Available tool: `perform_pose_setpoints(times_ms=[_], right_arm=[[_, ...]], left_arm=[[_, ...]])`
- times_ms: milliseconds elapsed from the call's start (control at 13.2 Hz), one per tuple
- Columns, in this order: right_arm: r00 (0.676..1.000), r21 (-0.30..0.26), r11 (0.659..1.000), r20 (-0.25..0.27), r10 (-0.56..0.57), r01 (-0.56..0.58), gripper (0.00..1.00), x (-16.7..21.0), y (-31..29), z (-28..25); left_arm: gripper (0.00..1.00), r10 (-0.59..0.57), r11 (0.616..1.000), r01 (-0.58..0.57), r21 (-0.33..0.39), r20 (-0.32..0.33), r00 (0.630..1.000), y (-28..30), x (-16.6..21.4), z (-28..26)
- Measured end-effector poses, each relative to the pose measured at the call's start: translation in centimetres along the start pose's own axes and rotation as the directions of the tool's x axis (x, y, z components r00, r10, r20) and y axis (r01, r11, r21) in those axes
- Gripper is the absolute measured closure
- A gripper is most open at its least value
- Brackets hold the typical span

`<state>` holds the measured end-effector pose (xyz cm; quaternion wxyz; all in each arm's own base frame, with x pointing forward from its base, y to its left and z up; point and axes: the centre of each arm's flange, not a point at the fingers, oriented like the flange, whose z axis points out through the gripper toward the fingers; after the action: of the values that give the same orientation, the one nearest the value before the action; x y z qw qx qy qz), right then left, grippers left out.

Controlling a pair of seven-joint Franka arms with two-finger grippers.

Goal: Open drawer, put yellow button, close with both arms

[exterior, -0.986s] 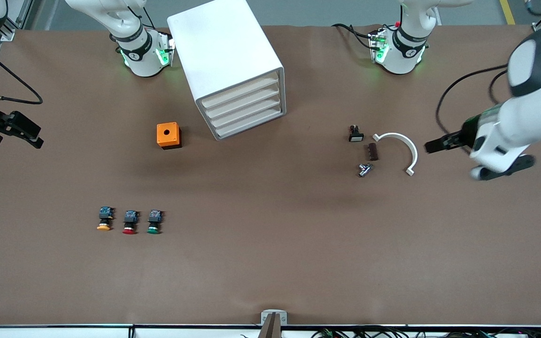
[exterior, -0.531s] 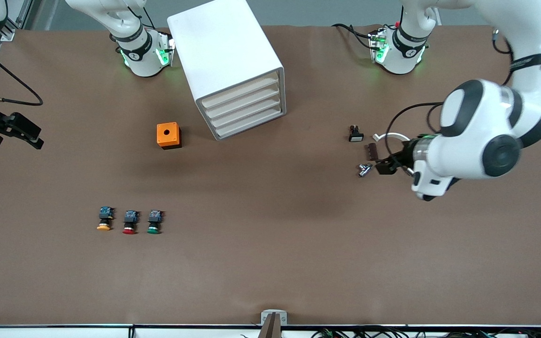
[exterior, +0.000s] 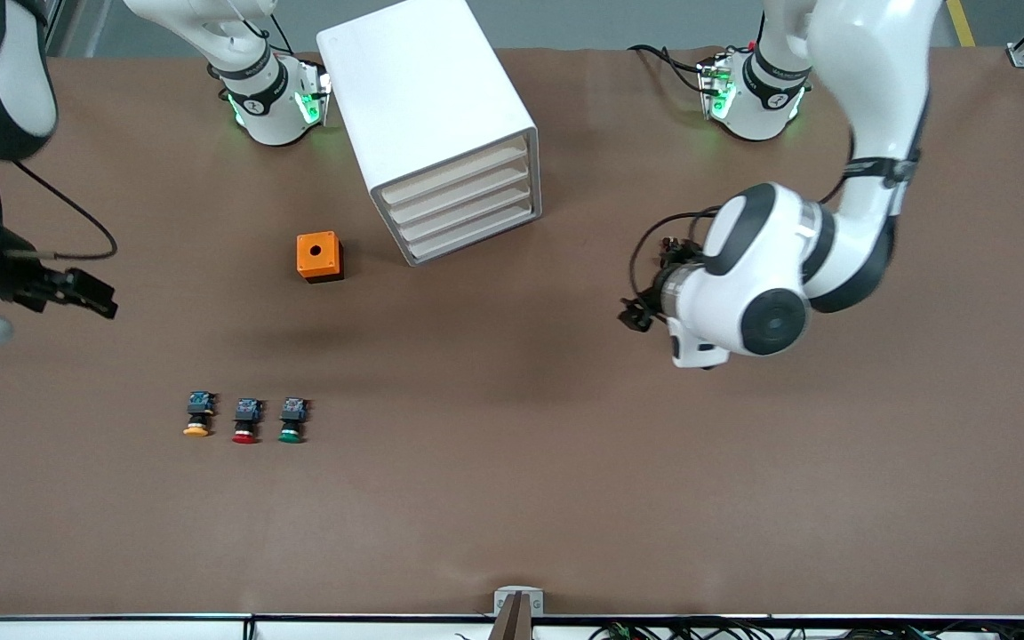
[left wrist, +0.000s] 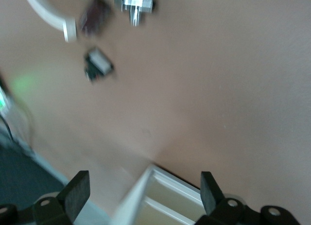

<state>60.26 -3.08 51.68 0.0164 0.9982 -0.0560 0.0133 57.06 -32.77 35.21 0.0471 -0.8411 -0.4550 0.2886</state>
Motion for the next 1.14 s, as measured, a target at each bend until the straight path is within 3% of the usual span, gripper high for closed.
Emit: perform_pose_setpoints(times_ms=[227,455,607,834,1137], right_arm=[[0.999,-0.007,1.0,0.029,0.023,-0.023,0.0,2.1,1.3,5.7],[0.996,-0.015,0.999,0.074,0.041,-0.04,0.0,3.7,2.3,12.4],[0.995,-0.018,0.999,0.095,0.04,-0.038,0.0,4.3,2.3,16.3],[0.993,-0.021,0.999,0.113,0.036,-0.033,0.0,4.9,2.0,21.2],[0.987,-0.026,0.999,0.155,0.039,-0.036,0.0,4.7,2.2,25.3]], left_arm=[[0.0,-0.154,0.988,0.152,0.026,0.097,0.983,1.5,-1.5,2.1],[0.0,-0.232,0.973,0.228,0.043,0.165,0.959,1.8,-3.2,2.3],[0.0,-0.311,0.95,0.301,0.078,0.22,0.925,2.1,-4.4,2.9],[0.01,-0.497,0.868,0.461,0.186,0.299,0.815,3.0,-5.2,4.3],[0.02,-0.687,0.723,0.613,0.317,0.242,0.685,4.0,-7.7,8.0]])
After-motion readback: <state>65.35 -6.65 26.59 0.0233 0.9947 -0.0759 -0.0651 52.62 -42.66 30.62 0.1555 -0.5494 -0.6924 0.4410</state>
